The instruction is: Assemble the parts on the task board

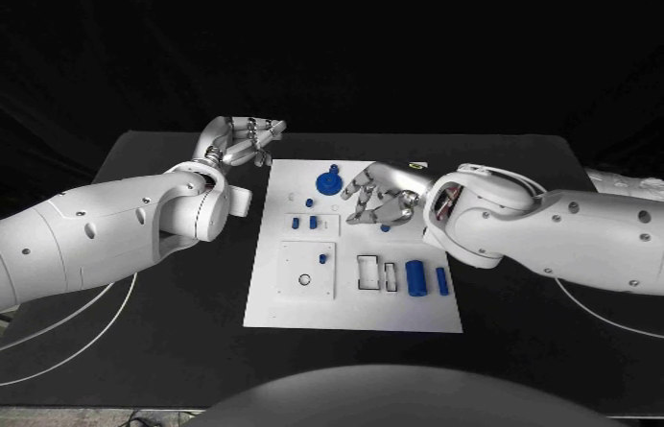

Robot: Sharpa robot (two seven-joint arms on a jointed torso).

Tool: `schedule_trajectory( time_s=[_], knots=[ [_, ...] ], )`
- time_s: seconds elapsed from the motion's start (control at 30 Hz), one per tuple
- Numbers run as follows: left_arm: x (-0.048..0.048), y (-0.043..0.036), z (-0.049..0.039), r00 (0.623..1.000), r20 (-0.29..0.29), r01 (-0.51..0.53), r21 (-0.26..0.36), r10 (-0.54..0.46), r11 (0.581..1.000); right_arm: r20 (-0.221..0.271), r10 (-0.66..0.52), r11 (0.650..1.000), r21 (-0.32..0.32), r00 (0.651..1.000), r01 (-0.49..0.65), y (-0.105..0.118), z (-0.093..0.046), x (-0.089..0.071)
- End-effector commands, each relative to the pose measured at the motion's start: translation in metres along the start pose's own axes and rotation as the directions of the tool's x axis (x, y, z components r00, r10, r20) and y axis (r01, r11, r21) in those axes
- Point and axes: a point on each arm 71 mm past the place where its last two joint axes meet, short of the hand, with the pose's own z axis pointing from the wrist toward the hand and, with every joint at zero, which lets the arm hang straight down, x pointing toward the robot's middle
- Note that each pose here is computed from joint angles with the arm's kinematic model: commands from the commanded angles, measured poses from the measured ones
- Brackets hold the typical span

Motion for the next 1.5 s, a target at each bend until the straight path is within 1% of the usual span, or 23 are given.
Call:
schedule_trajectory(
  time_s=[0.03, 0.1, 0.23, 0.37, 0.5, 0.7, 0.8, 0.93, 1.2, 1.5],
  knots=[
    [0.0027, -0.0011, 0.0011, 1.000, -0.014, 0.009, 0.008, -0.009, 1.000, 0.020, 0.093, 0.996, 0.000, 0.995, -0.093, -0.003, -0.005, -0.010],
    [0.0038, -0.0011, 0.0017, 1.000, -0.015, 0.009, 0.009, -0.009, 1.000, 0.011, 0.051, 0.998, 0.021, 0.999, -0.051, -0.009, -0.008, -0.015],
    [0.0049, -0.0007, 0.0020, 1.000, -0.017, 0.010, 0.009, -0.009, 1.000, -0.027, -0.059, 0.997, 0.055, 0.998, 0.060, -0.017, -0.011, -0.017],
    [0.0057, -0.0002, 0.0023, 1.000, -0.018, 0.009, 0.008, -0.009, 1.000, -0.067, -0.166, 0.982, 0.084, 0.984, 0.172, -0.025, -0.011, -0.016],
    [0.0061, 0.0001, 0.0022, 1.000, -0.019, 0.009, 0.008, -0.009, 1.000, -0.091, -0.217, 0.969, 0.101, 0.972, 0.226, -0.030, -0.011, -0.013],
    [0.0060, 0.0003, 0.0022, 1.000, -0.019, 0.009, 0.008, -0.009, 1.000, -0.119, -0.249, 0.958, 0.116, 0.961, 0.262, -0.034, -0.009, -0.007],
    [0.0059, 0.0004, 0.0022, 1.000, -0.018, 0.009, 0.008, -0.009, 1.000, -0.143, -0.279, 0.947, 0.126, 0.950, 0.297, -0.034, -0.009, -0.004],
    [0.0060, 0.0005, 0.0023, 1.000, -0.019, 0.009, 0.007, -0.009, 1.000, -0.155, -0.299, 0.938, 0.135, 0.942, 0.320, -0.035, -0.009, -0.002],
    [0.0061, 0.0005, 0.0024, 1.000, -0.019, 0.009, 0.007, -0.009, 1.000, -0.165, -0.309, 0.931, 0.150, 0.937, 0.334, -0.036, -0.010, 0.000],
    [0.0056, 0.0006, 0.0023, 1.000, -0.019, 0.009, 0.007, -0.009, 1.000, -0.161, -0.305, 0.931, 0.157, 0.939, 0.330, -0.037, -0.011, -0.001]
  ],
)
